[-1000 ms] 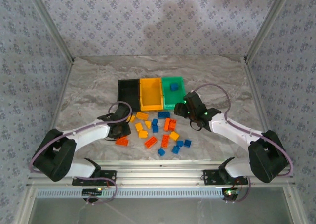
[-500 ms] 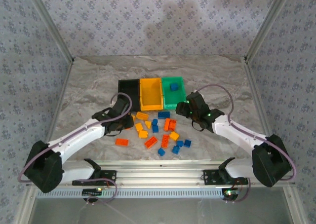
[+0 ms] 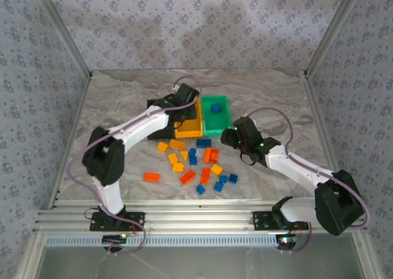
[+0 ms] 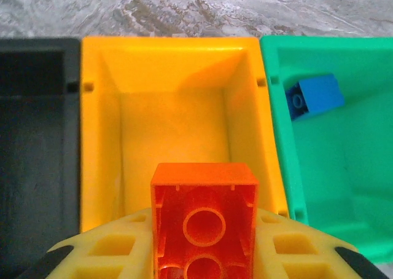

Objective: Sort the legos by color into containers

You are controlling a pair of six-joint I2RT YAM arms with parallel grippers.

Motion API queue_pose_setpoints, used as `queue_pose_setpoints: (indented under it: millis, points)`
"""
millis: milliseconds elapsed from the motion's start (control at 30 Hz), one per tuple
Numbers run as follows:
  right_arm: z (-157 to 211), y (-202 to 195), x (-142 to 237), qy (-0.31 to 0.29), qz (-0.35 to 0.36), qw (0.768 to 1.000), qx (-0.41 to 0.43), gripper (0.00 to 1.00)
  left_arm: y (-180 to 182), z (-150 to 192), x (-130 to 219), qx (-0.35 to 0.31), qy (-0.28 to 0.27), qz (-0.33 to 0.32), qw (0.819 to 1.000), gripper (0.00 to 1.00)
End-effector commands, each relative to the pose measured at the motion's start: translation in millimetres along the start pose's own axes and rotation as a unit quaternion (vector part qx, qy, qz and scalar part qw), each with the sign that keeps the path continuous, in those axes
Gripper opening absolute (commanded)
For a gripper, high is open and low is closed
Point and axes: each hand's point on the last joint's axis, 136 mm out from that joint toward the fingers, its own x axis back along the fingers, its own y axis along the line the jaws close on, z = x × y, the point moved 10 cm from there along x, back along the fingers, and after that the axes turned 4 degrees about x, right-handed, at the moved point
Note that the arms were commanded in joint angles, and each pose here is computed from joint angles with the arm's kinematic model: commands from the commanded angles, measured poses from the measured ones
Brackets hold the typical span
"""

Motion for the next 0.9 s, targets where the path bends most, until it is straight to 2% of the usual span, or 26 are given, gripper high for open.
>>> queue_pose_setpoints:
  millis: [0,167,333,433,600,767,867]
  points:
    - [5,-7,4,0.006,0.014,1.0,-0.01,0.7,-2,-9,-16,-0.033,0.004,-0.039,0.999,0.27]
    - [8,-9,6,0.011,0.015,1.0,-0.011,0.71,-11,-11,-37,-0.038,0.021,-0.041,0.998,0.38]
    - [9,-10,9,0.015,0.016,1.0,-0.012,0.74,-16,-17,-23,-0.028,0.017,-0.016,0.999,0.6]
    - [9,-11,10,0.017,0.016,1.0,-0.014,0.75,-19,-24,1,-0.018,0.0,0.014,1.0,0.67]
    - [14,-11,10,0.036,0.011,0.999,-0.01,0.76,-19,-21,65,0.004,-0.033,0.097,0.995,0.79]
    - [26,-12,10,0.066,0.006,0.998,0.003,0.76,-2,10,124,0.007,-0.056,0.17,0.984,0.85]
    - [36,-10,9,0.089,-0.003,0.996,0.02,0.76,14,36,148,0.001,-0.063,0.189,0.98,0.93]
